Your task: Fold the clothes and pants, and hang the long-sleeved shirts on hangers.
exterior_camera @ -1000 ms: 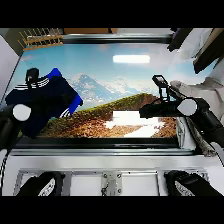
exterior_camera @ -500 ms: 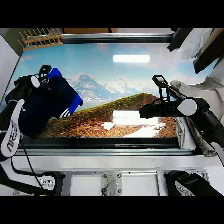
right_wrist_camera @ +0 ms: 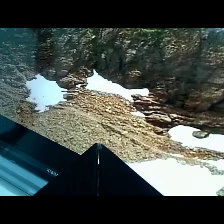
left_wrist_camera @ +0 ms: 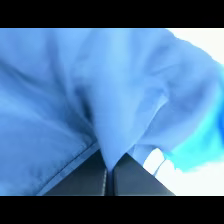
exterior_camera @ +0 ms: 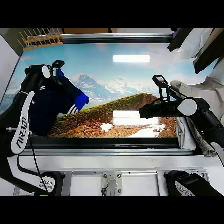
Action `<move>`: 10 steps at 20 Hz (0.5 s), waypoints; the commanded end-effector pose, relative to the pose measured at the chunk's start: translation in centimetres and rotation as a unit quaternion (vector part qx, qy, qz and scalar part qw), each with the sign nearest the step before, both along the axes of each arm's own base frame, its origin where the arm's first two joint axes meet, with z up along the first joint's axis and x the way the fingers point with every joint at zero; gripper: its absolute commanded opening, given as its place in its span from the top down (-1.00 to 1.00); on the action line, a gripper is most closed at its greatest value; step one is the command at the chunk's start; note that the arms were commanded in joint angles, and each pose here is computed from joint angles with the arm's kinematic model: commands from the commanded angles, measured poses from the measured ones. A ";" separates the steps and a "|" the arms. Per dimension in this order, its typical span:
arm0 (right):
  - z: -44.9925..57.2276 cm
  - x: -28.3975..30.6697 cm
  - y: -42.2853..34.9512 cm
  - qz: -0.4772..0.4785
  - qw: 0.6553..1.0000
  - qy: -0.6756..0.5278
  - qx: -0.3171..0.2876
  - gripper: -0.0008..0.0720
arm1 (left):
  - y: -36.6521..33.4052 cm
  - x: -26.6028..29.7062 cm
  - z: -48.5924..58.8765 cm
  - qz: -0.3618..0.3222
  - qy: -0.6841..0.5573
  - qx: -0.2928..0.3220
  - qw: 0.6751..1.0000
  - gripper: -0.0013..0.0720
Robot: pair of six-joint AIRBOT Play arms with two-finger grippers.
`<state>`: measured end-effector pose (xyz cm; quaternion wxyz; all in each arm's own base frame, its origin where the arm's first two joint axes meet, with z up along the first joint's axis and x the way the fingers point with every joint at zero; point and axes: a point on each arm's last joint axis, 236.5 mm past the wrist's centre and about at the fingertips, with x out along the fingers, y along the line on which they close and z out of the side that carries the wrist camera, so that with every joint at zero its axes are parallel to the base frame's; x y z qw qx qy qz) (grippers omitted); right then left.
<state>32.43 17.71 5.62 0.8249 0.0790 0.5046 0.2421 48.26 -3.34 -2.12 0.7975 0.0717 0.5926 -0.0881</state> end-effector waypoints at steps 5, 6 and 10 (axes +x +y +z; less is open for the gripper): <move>3.5 2.5 -4.0 -0.021 0.996 -0.069 -0.046 0.93 | -21.8 -13.5 8.3 -0.201 -0.003 -0.145 0.969 0.96; 4.6 2.9 -5.5 -0.034 0.994 -0.090 -0.060 0.93 | -24.3 -16.2 7.9 -0.234 0.005 -0.153 0.960 0.96; 8.1 3.1 -9.9 -0.095 0.984 -0.137 -0.066 0.93 | -30.3 -22.3 5.5 -0.301 0.005 -0.157 0.941 -0.27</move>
